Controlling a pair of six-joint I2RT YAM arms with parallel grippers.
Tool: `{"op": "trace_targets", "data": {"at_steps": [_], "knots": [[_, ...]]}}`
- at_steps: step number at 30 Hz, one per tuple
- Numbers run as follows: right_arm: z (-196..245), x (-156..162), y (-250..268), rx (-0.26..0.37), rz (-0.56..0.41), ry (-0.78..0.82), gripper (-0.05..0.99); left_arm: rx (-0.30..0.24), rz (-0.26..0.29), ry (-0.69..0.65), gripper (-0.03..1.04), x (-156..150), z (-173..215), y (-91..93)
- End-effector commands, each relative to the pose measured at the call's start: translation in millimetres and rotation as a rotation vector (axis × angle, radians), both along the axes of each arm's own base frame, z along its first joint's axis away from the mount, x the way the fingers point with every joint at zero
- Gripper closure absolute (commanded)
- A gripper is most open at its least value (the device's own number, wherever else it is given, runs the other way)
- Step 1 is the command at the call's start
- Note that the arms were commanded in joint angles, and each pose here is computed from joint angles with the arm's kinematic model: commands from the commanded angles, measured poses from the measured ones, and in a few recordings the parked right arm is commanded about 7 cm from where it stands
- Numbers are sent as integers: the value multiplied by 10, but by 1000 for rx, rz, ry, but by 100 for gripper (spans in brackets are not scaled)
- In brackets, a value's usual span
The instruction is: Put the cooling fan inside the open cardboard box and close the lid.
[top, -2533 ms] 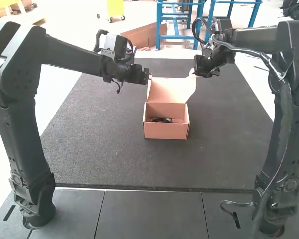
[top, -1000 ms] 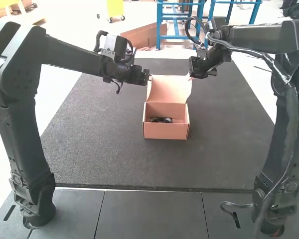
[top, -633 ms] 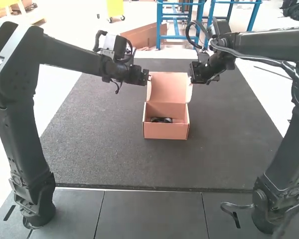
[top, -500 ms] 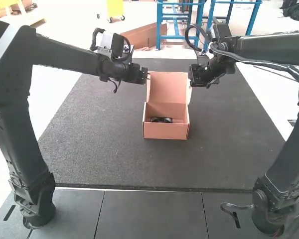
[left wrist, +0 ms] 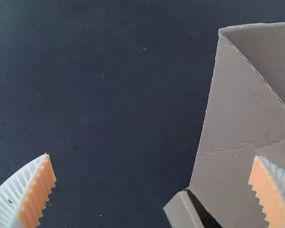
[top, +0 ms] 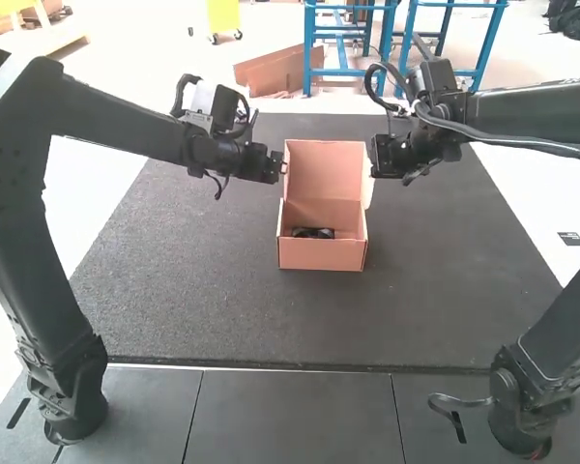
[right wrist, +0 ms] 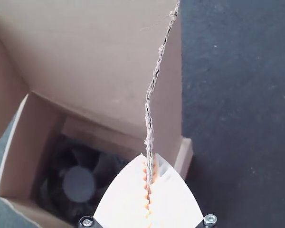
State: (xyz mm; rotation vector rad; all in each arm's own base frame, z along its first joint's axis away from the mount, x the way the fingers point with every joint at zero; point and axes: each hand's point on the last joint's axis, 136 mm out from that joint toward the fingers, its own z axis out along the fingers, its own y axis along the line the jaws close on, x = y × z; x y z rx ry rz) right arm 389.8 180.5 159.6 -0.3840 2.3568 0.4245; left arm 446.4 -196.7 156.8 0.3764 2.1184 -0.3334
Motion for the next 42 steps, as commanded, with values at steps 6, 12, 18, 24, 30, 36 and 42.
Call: {"op": "trace_targets", "data": {"at_steps": [6,12,18,24,30,36,42], "knots": [[57,-211,237,83,64,14,95,-60,-21,-15,4,-87,113,-83],[-65,-312,248,75,75,36,95,-61,-17,4,4,-144,38,-62],[-173,-475,289,66,101,56,95,-59,-20,25,4,-255,-44,-26],[-338,-620,271,44,113,83,95,-77,-55,50,4,-456,-96,-92],[-546,-657,127,-46,96,78,95,-66,-74,69,4,-668,-184,-78],[-574,-636,38,-84,80,65,83,-15,-83,80,4,-873,-206,71],[67,-456,98,11,48,-46,1,7,-5,-90,4,-737,378,380]]}}
